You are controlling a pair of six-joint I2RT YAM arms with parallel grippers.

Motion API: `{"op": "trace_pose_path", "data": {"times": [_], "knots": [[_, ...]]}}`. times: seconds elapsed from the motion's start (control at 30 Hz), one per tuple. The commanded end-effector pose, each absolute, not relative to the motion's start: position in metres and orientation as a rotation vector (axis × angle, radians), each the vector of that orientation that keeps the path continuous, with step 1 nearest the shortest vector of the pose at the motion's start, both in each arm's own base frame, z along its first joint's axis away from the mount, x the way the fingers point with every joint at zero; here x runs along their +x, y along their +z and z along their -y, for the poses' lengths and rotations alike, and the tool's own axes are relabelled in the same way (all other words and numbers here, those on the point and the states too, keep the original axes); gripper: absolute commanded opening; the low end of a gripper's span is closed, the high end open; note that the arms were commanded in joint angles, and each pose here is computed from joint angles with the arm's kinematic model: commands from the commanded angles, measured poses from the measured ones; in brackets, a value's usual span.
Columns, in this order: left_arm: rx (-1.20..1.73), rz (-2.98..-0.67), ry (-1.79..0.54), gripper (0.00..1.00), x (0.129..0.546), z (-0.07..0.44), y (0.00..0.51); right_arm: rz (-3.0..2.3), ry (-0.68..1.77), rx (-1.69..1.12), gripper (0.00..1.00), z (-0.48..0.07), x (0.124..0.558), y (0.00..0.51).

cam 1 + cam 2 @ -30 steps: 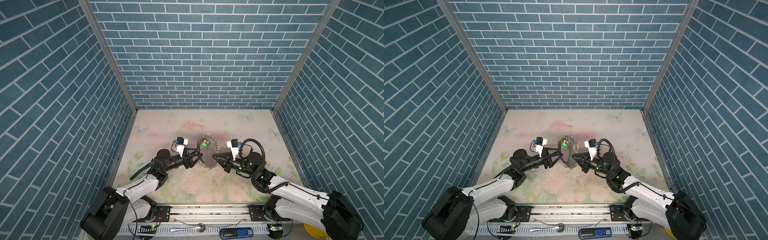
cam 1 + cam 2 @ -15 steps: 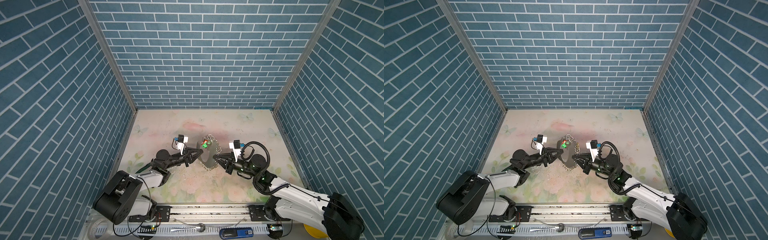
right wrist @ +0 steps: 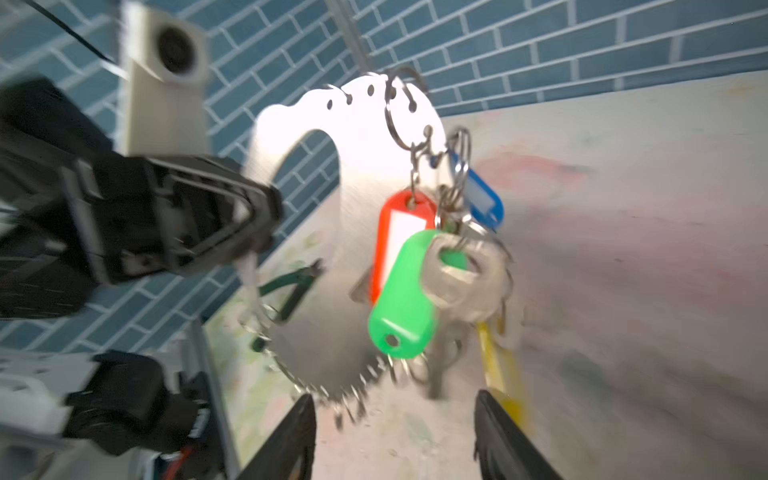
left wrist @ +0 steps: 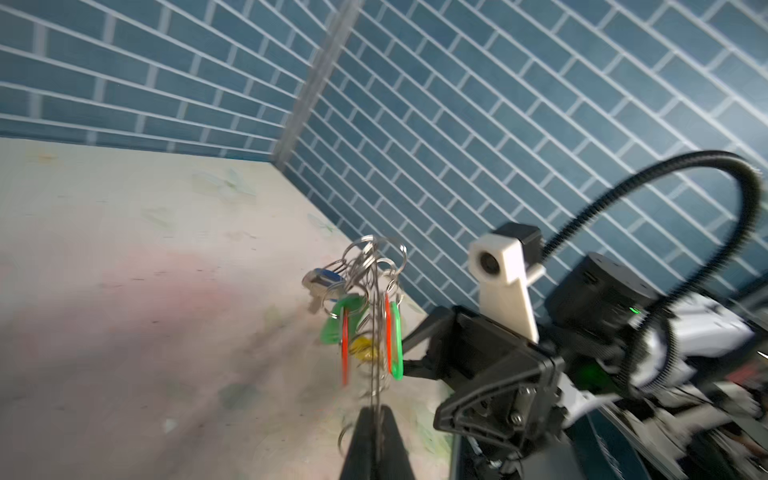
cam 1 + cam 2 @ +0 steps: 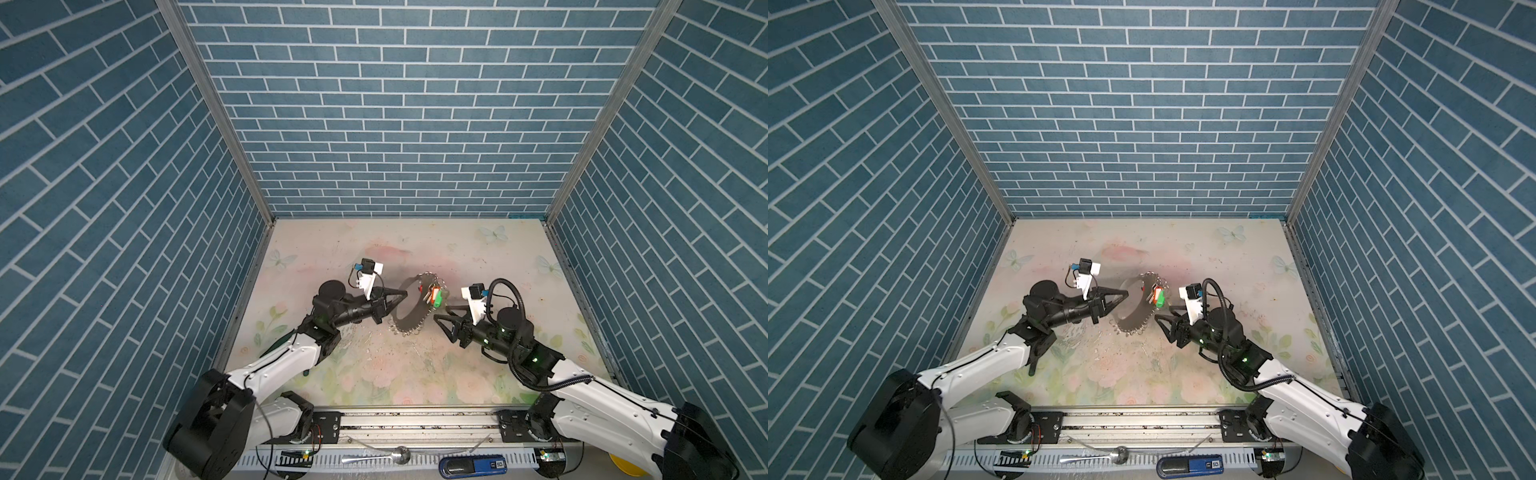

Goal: Put the keys on the keyring

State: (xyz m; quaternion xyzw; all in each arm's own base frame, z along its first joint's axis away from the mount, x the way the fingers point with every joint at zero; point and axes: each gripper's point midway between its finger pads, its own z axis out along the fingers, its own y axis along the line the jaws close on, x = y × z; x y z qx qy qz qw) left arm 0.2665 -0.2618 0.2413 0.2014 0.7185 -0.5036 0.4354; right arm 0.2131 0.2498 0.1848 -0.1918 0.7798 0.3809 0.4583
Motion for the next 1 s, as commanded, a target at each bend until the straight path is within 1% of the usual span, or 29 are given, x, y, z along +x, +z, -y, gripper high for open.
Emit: {"op": "trace_pose_path", "data": {"times": [0.0,0.03,0.1,0.2,0.23,0.3,0.37,0.43,0.5,0.57,0.67,0.73,0.83,0.97], "knots": [[0.494,-2.109,-0.740,0.00,0.282,0.217,0.200,-2.051,0.445,-0.382,0.66,-0.187,0.237,0.169],[0.511,-2.134,-0.648,0.00,0.283,0.211,0.204,-2.059,0.385,-0.360,0.66,-0.177,0.239,0.167],[0.566,-2.194,-0.439,0.00,0.284,0.201,0.208,-2.052,0.343,-0.348,0.66,-0.168,0.239,0.169],[0.789,-2.254,-0.085,0.00,0.280,0.199,0.215,-2.020,0.360,-0.332,0.66,-0.166,0.239,0.174],[0.909,-2.269,0.009,0.00,0.275,0.205,0.214,-2.009,0.364,-0.321,0.66,-0.166,0.239,0.176],[1.156,-2.266,0.114,0.00,0.259,0.224,0.214,-1.998,0.360,-0.307,0.65,-0.164,0.240,0.177],[1.356,-2.209,0.225,0.00,0.247,0.237,0.213,-1.997,0.344,-0.298,0.65,-0.161,0.241,0.177],[1.425,-2.168,0.338,0.00,0.250,0.235,0.215,-2.002,0.328,-0.298,0.64,-0.158,0.240,0.175],[1.415,-2.128,0.455,0.00,0.264,0.230,0.221,-2.006,0.312,-0.293,0.64,-0.154,0.239,0.174],[1.417,-2.089,0.451,0.00,0.272,0.239,0.227,-2.006,0.299,-0.287,0.64,-0.150,0.238,0.173],[1.399,-2.042,0.329,0.00,0.281,0.266,0.233,-2.000,0.280,-0.266,0.64,-0.143,0.236,0.174],[1.375,-2.022,0.334,0.00,0.295,0.275,0.233,-1.996,0.267,-0.254,0.64,-0.137,0.234,0.176],[1.314,-2.003,0.380,0.00,0.328,0.283,0.233,-1.996,0.239,-0.222,0.65,-0.127,0.231,0.176],[1.254,-1.938,0.370,0.00,0.378,0.307,0.231,-1.984,0.214,-0.150,0.66,-0.111,0.227,0.176]]}}
